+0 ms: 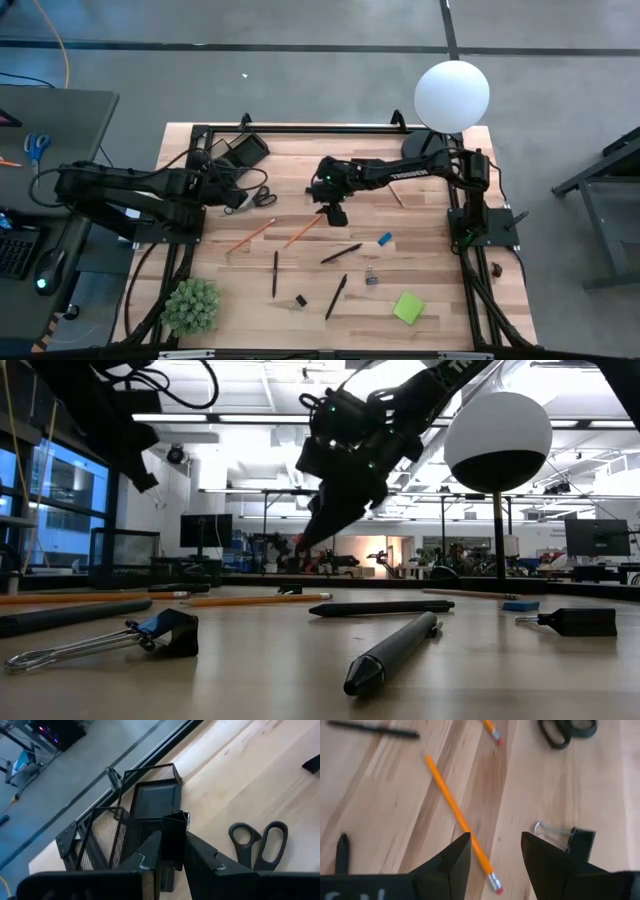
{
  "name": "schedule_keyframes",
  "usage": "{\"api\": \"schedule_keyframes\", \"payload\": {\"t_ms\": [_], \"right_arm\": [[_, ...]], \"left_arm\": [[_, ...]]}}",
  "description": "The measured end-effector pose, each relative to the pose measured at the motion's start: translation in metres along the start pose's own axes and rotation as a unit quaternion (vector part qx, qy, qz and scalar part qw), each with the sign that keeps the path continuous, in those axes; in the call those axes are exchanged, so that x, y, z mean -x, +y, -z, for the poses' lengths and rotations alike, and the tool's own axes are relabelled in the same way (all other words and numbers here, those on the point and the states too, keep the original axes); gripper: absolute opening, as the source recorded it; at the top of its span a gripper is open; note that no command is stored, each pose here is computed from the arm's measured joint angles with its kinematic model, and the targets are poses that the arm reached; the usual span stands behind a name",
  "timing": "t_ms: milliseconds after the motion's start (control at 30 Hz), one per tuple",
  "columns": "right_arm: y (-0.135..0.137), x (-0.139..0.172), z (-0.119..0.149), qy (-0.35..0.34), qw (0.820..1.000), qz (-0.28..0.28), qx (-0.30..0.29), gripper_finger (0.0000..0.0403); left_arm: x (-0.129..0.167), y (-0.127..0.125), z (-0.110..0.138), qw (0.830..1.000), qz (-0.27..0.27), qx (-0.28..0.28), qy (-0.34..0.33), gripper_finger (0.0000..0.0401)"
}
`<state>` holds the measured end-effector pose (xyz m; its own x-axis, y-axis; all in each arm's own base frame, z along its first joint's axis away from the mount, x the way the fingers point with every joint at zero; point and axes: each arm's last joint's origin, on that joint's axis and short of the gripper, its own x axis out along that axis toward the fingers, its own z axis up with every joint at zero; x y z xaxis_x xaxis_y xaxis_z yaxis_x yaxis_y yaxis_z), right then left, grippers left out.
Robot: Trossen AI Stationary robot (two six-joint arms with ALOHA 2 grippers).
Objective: Pick and place office supplies into organizer
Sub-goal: Put the black binder clip into the black desk organizer
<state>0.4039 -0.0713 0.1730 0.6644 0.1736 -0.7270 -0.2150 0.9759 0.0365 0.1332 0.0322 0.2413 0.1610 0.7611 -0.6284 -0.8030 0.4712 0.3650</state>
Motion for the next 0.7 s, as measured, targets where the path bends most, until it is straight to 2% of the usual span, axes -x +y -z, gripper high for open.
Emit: {"api": "schedule_keyframes", "payload": {"t_ms": [133,267,400,700], "right_arm": [[-0.001,0.0,-0.006,-0.031,0.999,0.001,-0.02,0.0165],[0.002,0.001,-0.013,-0.046,0.998,-0.017,-0.044,0.0165],[0.011,0.0,-0.02,-0.048,0.998,-0.027,-0.037,0.0165],[0.025,0.003,-0.023,-0.033,0.998,-0.04,-0.023,0.0165]], "left_arm": [[-0.003,0.0,0.0,1.0,-0.019,0.007,0.003,0.0048],[-0.014,0.006,-0.001,0.997,-0.06,0.043,0.038,0.0048],[-0.029,0.012,-0.005,0.991,-0.095,0.063,0.073,0.0049],[-0.068,0.025,-0.016,0.984,-0.072,0.048,0.157,0.0049]]}}
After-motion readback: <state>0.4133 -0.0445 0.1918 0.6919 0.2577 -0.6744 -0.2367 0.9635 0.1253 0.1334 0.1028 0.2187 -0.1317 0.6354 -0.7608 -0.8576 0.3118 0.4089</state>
